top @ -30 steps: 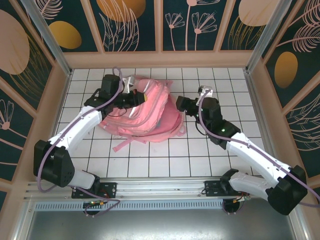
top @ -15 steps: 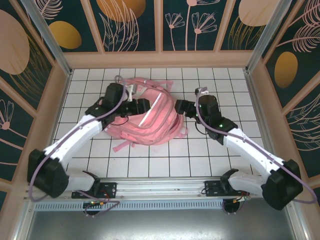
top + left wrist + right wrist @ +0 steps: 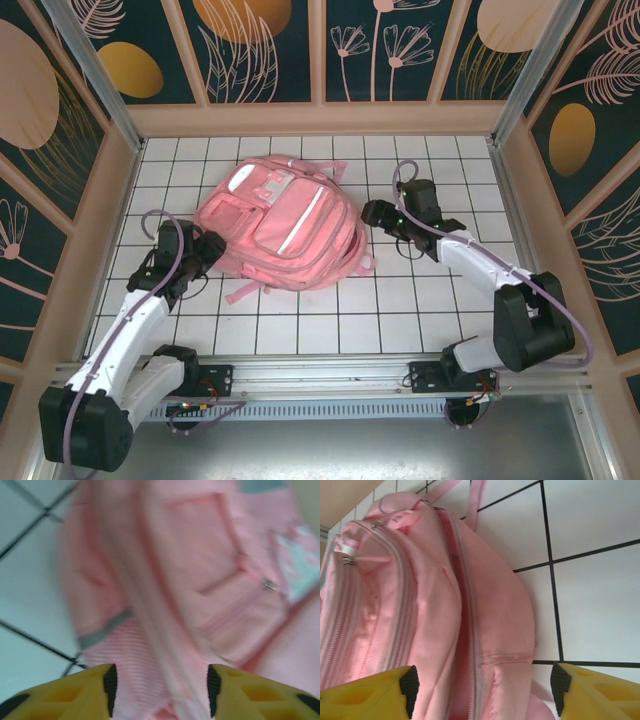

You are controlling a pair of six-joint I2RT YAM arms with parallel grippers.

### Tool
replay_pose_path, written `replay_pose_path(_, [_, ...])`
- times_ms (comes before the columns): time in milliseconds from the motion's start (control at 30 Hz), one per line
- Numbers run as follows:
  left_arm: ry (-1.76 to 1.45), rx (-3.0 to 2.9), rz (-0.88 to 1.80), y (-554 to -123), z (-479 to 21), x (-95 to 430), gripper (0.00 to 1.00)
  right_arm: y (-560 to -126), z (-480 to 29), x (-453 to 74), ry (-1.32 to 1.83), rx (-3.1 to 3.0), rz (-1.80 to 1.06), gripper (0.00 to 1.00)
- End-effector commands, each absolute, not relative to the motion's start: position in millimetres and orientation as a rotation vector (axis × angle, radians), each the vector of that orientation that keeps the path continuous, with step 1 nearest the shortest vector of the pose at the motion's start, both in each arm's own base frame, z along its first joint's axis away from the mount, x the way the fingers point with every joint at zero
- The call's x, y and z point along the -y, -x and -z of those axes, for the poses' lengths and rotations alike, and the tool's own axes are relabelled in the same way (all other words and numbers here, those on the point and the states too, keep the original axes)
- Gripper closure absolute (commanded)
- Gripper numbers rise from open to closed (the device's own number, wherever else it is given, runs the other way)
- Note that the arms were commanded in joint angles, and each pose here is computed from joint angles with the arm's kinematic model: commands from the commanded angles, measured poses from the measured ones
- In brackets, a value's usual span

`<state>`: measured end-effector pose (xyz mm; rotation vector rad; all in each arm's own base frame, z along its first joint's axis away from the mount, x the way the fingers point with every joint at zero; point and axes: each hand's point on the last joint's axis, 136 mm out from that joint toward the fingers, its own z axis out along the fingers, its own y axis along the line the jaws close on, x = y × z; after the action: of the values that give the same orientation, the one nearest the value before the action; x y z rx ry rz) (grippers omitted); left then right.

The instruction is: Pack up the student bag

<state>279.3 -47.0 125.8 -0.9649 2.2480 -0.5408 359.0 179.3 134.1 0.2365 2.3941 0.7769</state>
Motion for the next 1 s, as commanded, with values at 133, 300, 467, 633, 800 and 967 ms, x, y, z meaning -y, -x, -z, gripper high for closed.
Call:
replay_pose_path(133, [1.169,-2.205,0.472,-286.7,-92.8,29.3,0.58,-363.6,-113.9,-189.9,-0.236,-2.445,-0.833,0.32])
replay_pose_path(300, [1.133,-2.244,0.521,-310.7,-86.2,41.6,0.58,-353.2,-93.6,-192.0,-0.245,-2.477,-0.847,0.34])
replay_pose_path(467, [1.034,-2.283,0.568,-349.8,-95.3,56.3,0.59,-338.1,-80.4,-200.5,-0.24,-2.495,-0.913,0.39])
replay_pose_path(633, [0.918,-2.321,0.711,-386.0,-109.3,83.2,0.6,-326.6,-86.1,-203.3,-0.22,-2.471,-0.924,0.42])
replay_pose_path(800, [0.877,-2.271,0.724,-376.6,-127.9,80.8,0.54,-321.1,-109.3,-189.4,-0.182,-2.426,-0.747,0.42])
replay_pose_path(967, [0.839,-2.259,0.66,-342.3,-134.3,68.8,0.42,-294.0,-143.1,-193.8,-0.058,-2.334,-0.53,0.42])
